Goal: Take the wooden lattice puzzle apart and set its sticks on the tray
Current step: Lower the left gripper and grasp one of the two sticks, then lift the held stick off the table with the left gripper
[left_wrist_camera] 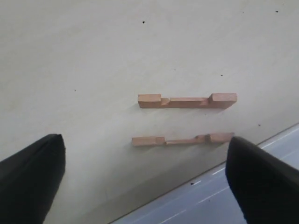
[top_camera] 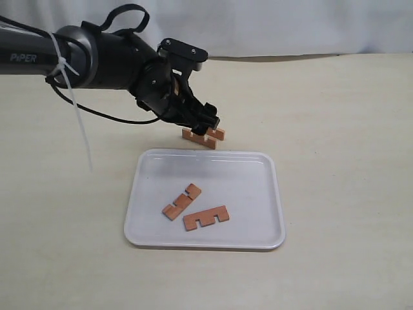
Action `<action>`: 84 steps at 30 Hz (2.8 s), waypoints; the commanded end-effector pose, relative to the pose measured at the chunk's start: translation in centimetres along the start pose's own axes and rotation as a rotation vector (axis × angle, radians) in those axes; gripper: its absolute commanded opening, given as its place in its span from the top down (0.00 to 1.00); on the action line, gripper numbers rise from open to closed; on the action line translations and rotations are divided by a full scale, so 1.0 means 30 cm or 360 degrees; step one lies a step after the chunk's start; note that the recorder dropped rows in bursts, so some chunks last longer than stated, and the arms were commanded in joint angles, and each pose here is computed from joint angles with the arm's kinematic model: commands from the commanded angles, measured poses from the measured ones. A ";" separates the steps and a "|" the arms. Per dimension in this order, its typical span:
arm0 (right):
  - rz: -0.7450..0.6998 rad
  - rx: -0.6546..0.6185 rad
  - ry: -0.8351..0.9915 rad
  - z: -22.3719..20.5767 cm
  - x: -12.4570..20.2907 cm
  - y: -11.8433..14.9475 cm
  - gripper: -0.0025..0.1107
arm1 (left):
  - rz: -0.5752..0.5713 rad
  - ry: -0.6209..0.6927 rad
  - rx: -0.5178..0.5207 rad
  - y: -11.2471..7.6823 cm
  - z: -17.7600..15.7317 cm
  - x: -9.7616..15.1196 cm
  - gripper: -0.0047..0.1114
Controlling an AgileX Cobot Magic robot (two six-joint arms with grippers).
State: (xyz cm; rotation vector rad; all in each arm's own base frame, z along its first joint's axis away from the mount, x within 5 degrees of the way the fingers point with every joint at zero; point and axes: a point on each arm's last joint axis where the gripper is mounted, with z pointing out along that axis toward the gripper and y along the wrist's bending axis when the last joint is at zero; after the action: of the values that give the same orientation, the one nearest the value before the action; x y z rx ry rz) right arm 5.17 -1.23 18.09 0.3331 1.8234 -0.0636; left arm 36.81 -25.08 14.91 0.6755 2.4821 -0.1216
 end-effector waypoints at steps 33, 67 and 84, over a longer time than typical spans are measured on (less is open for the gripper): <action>-0.0011 0.0003 -0.0010 0.000 0.002 -0.001 0.94 | 0.1080 0.0171 0.0447 -0.047 -0.062 -0.088 0.25; -0.0011 0.0003 -0.0010 0.000 0.002 -0.001 0.94 | 0.1590 0.0177 0.0270 -0.023 0.136 -0.030 0.54; -0.0011 0.0003 -0.0010 0.000 0.002 -0.001 0.94 | 0.1581 0.0120 0.0250 -0.025 0.149 -0.036 0.55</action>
State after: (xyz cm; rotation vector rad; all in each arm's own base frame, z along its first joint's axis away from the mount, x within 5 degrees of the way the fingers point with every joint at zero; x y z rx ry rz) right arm 5.17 -1.23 18.09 0.3331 1.8234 -0.0636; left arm 39.24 -27.19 11.60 1.9129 1.9378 0.0960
